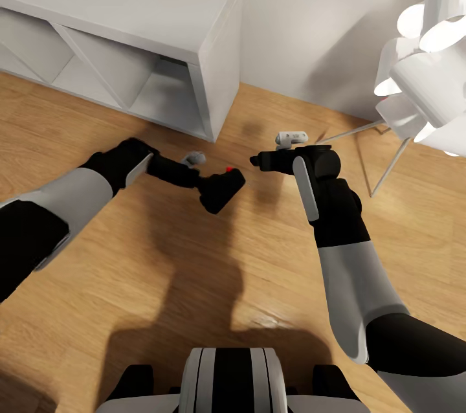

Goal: Attach the digital camera to the camera tripod in the bedroom.

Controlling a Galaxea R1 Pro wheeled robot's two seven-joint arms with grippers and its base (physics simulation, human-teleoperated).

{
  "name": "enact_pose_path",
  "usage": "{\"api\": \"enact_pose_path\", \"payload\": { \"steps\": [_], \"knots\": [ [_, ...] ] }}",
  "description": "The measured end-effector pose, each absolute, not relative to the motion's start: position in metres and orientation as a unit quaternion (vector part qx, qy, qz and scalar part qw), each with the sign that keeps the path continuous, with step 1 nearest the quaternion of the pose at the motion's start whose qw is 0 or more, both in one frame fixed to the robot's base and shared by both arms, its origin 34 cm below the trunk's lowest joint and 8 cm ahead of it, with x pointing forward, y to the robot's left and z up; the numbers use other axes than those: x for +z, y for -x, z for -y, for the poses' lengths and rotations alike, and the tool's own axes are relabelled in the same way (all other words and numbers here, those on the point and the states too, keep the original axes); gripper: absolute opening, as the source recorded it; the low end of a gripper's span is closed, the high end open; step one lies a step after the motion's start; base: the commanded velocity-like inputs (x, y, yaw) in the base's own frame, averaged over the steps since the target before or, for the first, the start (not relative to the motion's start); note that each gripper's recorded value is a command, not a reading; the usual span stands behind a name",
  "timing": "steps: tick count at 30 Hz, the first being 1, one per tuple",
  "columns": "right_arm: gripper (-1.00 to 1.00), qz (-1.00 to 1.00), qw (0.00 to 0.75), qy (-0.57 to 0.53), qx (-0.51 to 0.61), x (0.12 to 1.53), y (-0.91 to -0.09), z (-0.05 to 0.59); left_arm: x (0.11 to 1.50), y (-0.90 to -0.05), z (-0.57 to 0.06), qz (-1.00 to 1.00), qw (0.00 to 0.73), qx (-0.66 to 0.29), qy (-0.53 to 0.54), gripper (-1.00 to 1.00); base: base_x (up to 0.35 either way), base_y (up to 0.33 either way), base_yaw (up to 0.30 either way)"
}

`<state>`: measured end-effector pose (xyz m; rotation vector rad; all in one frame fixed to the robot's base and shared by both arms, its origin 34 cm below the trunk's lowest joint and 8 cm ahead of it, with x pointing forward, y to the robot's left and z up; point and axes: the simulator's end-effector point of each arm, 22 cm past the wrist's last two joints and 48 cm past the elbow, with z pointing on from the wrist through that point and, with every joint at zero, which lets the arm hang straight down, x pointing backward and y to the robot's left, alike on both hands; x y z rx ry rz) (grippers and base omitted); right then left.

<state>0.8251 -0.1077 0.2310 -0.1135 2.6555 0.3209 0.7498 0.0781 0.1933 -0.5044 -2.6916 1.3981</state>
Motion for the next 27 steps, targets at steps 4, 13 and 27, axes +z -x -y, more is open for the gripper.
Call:
{"api": "enact_pose_path", "payload": {
  "steps": [4,13,27],
  "knots": [
    [1.00,-0.965,0.230,0.041,0.117,0.231,-0.825,0.108,0.187,-0.752,-0.094,0.881,0.025,0.454,0.129,-1.00,0.000,0.000,0.000],
    [1.00,-0.965,0.230,0.041,0.117,0.231,-0.825,0.108,0.172,-0.754,-0.126,0.898,0.021,0.430,0.094,-1.00,0.000,0.000,0.000],
    [1.00,-0.965,0.230,0.041,0.116,0.231,-0.825,0.108,0.133,-0.767,-0.178,0.953,0.008,0.289,0.093,-1.00,0.000,0.000,0.000]
  ]
}}
